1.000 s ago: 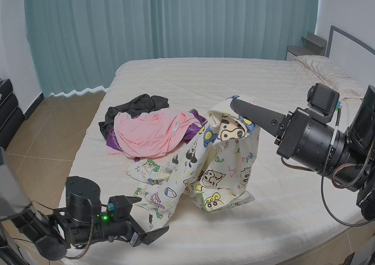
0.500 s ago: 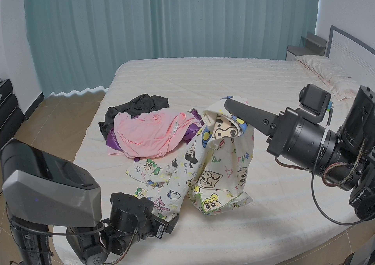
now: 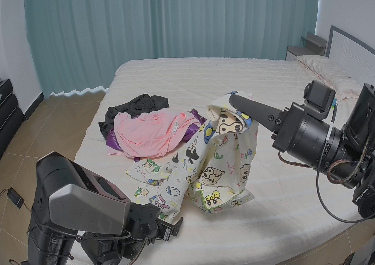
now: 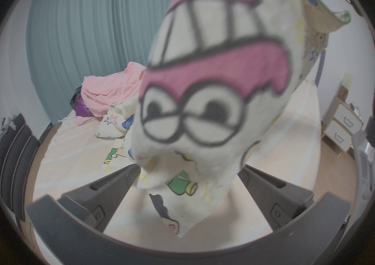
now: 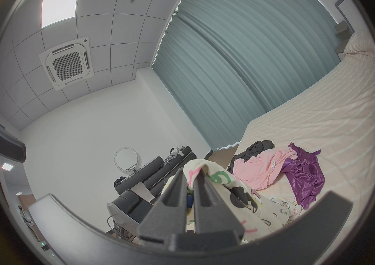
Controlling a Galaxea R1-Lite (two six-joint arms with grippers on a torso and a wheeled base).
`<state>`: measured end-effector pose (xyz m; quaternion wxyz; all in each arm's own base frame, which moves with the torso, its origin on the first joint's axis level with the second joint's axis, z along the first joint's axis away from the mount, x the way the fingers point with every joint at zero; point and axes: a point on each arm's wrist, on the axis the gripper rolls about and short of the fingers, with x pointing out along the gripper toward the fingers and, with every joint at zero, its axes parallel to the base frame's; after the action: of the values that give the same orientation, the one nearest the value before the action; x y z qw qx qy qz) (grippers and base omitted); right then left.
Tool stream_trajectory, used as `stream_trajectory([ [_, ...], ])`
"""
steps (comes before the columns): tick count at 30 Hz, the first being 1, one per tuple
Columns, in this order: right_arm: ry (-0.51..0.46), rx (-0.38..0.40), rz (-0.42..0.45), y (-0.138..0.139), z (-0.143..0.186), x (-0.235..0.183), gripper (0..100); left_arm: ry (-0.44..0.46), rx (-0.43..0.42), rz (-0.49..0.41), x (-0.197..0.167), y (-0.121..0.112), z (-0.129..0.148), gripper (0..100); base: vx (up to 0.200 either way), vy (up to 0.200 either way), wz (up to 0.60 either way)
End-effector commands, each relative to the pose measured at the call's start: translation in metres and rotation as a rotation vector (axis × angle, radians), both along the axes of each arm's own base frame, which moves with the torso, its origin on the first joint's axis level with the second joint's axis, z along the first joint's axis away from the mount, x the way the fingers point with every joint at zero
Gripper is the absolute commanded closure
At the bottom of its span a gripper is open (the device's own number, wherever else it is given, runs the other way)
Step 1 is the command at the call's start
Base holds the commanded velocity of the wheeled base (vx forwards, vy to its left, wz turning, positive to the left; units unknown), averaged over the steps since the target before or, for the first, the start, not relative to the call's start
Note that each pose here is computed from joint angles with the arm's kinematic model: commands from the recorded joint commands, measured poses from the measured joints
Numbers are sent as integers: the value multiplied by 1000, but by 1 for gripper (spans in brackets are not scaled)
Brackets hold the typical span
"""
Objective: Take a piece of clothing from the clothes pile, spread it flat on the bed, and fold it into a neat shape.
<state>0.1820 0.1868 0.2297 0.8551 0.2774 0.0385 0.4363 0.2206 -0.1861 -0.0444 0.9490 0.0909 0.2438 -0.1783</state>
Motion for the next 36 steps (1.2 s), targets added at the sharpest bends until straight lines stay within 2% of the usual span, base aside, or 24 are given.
stream_trajectory([
  [1,-7,10,2,-4,3,-4,100,-15,-45,45,12,-7,-11,0,0,0,0],
  [4,-1,3,2,-4,0,-4,100,-13,-86,67,17,-10,-13,0,0,0,0],
  [7,2,1,1,-5,0,-4,100,-6,-86,90,20,-8,-18,0,0,0,0],
  [8,3,0,-1,-5,-1,-4,100,-7,-82,106,22,-6,-19,100,0,0,0],
  [16,16,-13,-35,-13,-6,0,100,5,-100,150,22,3,-17,100,0,0,0],
  [22,37,-31,-96,-31,-14,2,100,-30,-149,218,16,19,14,100,0,0,0],
  [26,79,-72,-166,-44,-31,4,100,-115,-267,274,11,30,59,100,0,0,0],
  [30,114,-89,-252,-52,-40,11,100,-211,-341,307,1,44,98,100,0,0,0],
  [33,112,-75,-332,-59,-38,17,100,-342,-422,360,0,54,135,100,0,0,0],
  [36,75,-37,-374,-61,-25,20,100,-483,-498,423,4,58,171,100,0,0,0],
])
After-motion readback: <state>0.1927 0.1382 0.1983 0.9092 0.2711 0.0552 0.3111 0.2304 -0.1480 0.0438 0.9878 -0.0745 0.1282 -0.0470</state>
